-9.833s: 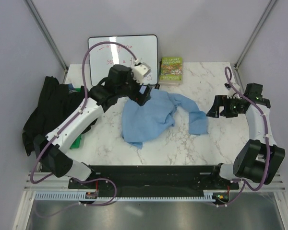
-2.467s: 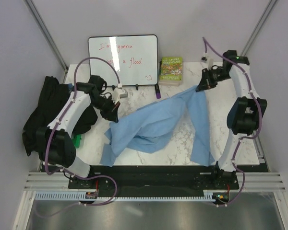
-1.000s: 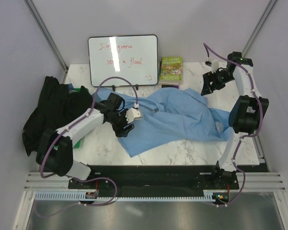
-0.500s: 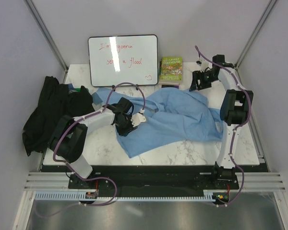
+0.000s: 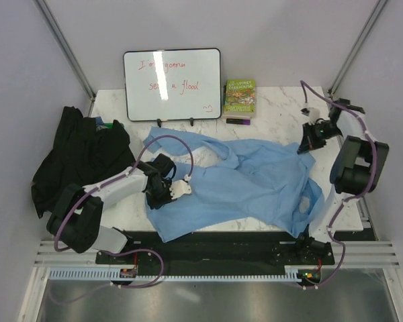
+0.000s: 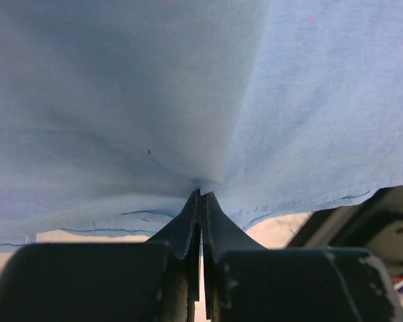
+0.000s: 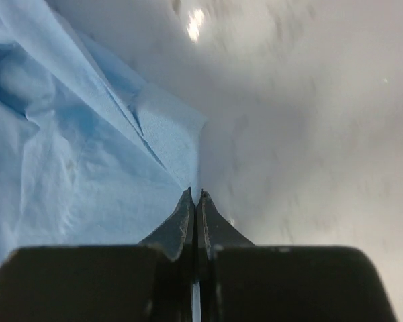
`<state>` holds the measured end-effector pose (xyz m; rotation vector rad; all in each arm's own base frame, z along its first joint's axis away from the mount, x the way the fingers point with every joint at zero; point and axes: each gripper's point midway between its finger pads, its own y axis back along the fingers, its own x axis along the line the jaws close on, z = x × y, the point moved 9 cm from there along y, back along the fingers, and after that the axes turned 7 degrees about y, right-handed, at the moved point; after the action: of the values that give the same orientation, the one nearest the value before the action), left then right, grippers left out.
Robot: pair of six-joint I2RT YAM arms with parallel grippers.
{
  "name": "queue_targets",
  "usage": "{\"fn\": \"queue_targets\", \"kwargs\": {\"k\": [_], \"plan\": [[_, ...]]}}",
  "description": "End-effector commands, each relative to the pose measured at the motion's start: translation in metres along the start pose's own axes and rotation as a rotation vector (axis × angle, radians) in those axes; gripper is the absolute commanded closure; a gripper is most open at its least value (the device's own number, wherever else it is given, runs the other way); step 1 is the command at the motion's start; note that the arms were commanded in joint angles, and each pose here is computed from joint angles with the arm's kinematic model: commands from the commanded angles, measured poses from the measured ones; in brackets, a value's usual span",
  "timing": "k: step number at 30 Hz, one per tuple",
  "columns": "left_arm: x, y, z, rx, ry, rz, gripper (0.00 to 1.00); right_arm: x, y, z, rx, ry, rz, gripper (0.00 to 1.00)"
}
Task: Fold and stack the long sleeve shirts
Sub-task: Flatten the shirt out
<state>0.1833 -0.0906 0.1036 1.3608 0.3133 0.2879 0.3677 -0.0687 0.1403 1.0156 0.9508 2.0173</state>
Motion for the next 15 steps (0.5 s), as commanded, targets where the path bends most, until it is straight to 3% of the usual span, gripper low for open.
{"fn": "queue_targets", "kwargs": {"k": [1,4,5,6,8,9,11,13,15], "plan": [[-0.020,0.022,-0.027,0.071,-0.117,-0.062,0.98,0.017,0.053,-0.051,0.112,0.133,-0.045,1.00],[-0.028,0.033,-0.031,0.075,-0.188,-0.134,0.98,0.044,0.056,-0.081,0.229,0.194,0.058,0.92],[-0.032,0.038,-0.035,0.095,-0.194,-0.163,0.98,0.048,0.058,-0.085,0.260,0.201,0.083,0.83],[-0.030,0.045,-0.031,0.080,-0.201,-0.156,0.93,0.050,0.063,-0.088,0.301,0.196,0.093,0.54],[-0.028,0.055,-0.022,0.022,-0.193,-0.162,0.78,0.044,0.078,-0.075,0.267,0.224,0.043,0.37],[-0.015,0.072,-0.011,-0.055,-0.164,-0.122,0.65,0.041,0.083,-0.067,0.239,0.235,0.016,0.30],[0.000,0.090,0.009,-0.205,-0.093,-0.108,0.54,0.037,0.097,-0.038,0.137,0.240,-0.030,0.27],[0.041,0.118,0.036,-0.379,0.069,0.032,0.52,0.038,0.099,-0.018,0.046,0.229,-0.011,0.24],[0.077,0.138,0.061,-0.534,0.142,0.143,0.48,0.041,0.093,0.008,0.005,0.223,0.006,0.25]]}}
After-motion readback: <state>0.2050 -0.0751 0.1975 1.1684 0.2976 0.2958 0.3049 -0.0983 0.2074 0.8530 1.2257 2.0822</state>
